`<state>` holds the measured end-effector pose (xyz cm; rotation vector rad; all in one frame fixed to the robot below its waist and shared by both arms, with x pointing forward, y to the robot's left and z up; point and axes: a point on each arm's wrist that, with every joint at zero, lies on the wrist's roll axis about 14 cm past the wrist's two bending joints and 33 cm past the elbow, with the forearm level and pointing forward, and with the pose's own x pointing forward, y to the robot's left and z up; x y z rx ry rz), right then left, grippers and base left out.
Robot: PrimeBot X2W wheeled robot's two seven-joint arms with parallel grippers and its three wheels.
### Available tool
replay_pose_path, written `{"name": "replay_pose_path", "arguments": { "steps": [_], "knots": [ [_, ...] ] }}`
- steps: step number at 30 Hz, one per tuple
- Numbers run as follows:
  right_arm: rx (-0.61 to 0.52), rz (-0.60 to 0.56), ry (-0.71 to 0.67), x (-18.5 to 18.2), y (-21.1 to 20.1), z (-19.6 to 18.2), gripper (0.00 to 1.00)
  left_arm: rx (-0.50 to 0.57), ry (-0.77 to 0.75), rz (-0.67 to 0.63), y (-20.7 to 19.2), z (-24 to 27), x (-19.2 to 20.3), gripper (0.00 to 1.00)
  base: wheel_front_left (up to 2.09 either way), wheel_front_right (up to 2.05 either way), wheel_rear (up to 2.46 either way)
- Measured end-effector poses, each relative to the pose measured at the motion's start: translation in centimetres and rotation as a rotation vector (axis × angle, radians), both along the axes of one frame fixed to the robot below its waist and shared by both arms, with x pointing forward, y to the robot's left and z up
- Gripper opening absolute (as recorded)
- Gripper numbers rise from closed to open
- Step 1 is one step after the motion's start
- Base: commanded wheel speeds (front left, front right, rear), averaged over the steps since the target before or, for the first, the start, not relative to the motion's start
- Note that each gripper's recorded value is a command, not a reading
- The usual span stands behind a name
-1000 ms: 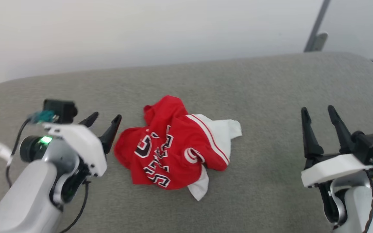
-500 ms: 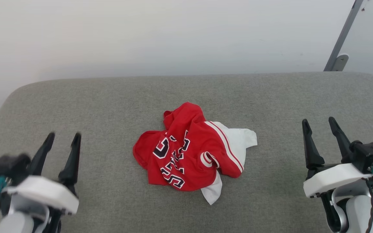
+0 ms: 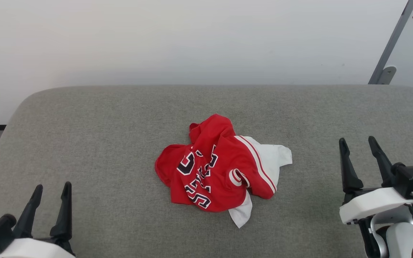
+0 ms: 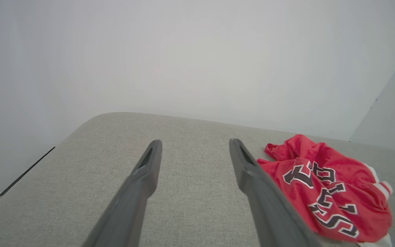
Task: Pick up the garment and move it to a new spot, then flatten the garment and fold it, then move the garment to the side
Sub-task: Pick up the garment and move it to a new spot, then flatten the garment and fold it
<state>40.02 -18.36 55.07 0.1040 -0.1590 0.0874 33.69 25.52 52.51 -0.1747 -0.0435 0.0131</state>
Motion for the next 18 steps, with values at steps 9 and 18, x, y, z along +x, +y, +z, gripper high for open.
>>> {"name": "replay_pose_path", "arguments": {
  "steps": [9,18],
  "knots": [
    [0.005,-0.01,0.017,-0.4,-0.2,-0.8,1.0,0.008,-0.039,0.008,0.4,0.7,-0.6,1.0,0.0,0.0,0.0],
    [0.028,-0.002,0.08,-0.5,0.4,-2.3,1.0,0.007,-0.044,-0.002,0.1,0.5,-0.8,1.0,0.0,0.0,0.0]
  ]
}}
